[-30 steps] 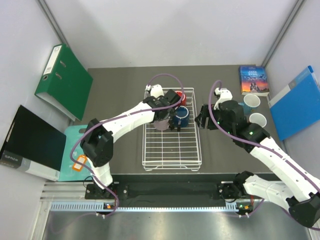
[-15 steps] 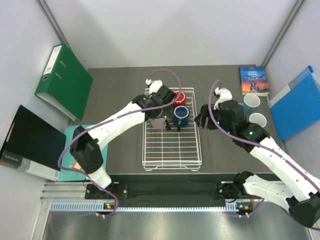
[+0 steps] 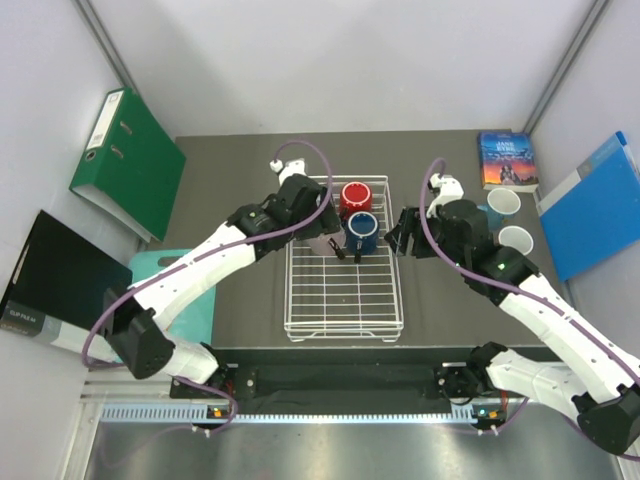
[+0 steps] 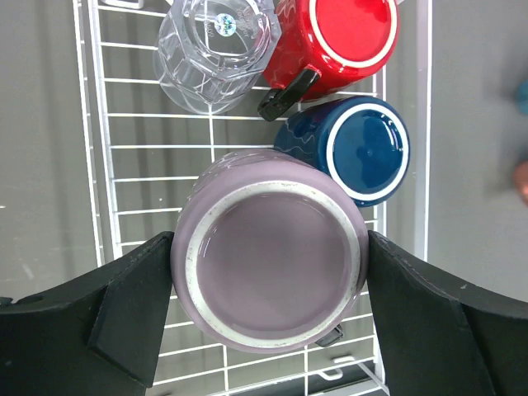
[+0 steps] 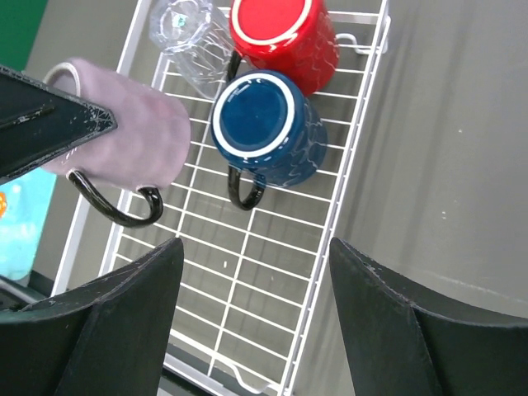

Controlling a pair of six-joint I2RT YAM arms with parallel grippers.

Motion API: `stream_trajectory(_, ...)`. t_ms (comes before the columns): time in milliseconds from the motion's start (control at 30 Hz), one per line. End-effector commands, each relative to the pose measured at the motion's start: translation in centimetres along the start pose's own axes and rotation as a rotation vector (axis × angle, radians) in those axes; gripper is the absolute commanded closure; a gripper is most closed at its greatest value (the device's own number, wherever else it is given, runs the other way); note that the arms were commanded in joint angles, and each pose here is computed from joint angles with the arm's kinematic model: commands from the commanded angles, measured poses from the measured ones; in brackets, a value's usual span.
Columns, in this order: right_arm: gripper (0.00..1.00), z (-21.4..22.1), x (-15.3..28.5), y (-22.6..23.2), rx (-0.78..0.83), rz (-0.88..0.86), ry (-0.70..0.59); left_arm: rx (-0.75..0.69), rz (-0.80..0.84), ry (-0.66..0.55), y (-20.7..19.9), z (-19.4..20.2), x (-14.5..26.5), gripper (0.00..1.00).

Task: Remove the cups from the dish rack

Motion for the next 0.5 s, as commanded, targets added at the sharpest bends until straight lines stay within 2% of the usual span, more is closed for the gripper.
stream_trajectory(0, 0.29, -1.0, 0.2, 1.2, -0.03, -0.069, -0.072, 0.141, 0.259, -0.123, -2.4, -3.2, 2.9, 1.0)
stream_trajectory(67, 0.29, -0.9, 0.3, 1.5, -0.045, -0.098, -0.075, 0.174, 0.279, -0.122, -1.5, -3.2, 2.8, 1.0)
stream_trajectory(100, 0.29, -1.1, 0.3, 1.7, -0.054, -0.118, -0.091, 0.214, 0.368, -0.135, -2.1, -3.9, 3.9, 1.0)
stream_trajectory(200, 0.29, -1.1, 0.4, 2.9, -0.09, -0.225, -0.106, 0.334, 0.449, -0.137, -0.6, -4.8, 4.0, 1.0)
stream_trajectory(233, 0.29, -1.1, 0.6, 3.5, -0.111, -0.276, -0.102, 0.351, 0.565, -0.123, -1.4, -5.2, 4.7, 1.0)
stream_trajectory(300, 0.29, -1.3, 0.8, 4.2, -0.13, -0.35, -0.139, 0.429, 0.631, -0.108, -0.5, -5.0, 4.5, 1.0)
stream_trajectory(333, 0.29, -1.3, 1.0, 4.6, -0.15, -0.391, -0.138, 0.43, 0.74, -0.109, -1.2, -5.4, 5.4, 1.0)
stream_trajectory(467, 0.29, -1.5, 1.2, 5.6, -0.189, -0.493, -0.16, 0.476, 0.913, -0.065, -1.3, -4.9, 5.9, 1.0)
Point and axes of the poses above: each gripper's point midway between its finger pads, its own x axis back along the fingers, its own y axis along the line the jaws close on, z = x × y, the point moved 7 cm from there along x, back along the fingers, and after that the axes turned 7 degrees about x, right-handed, at the moved point
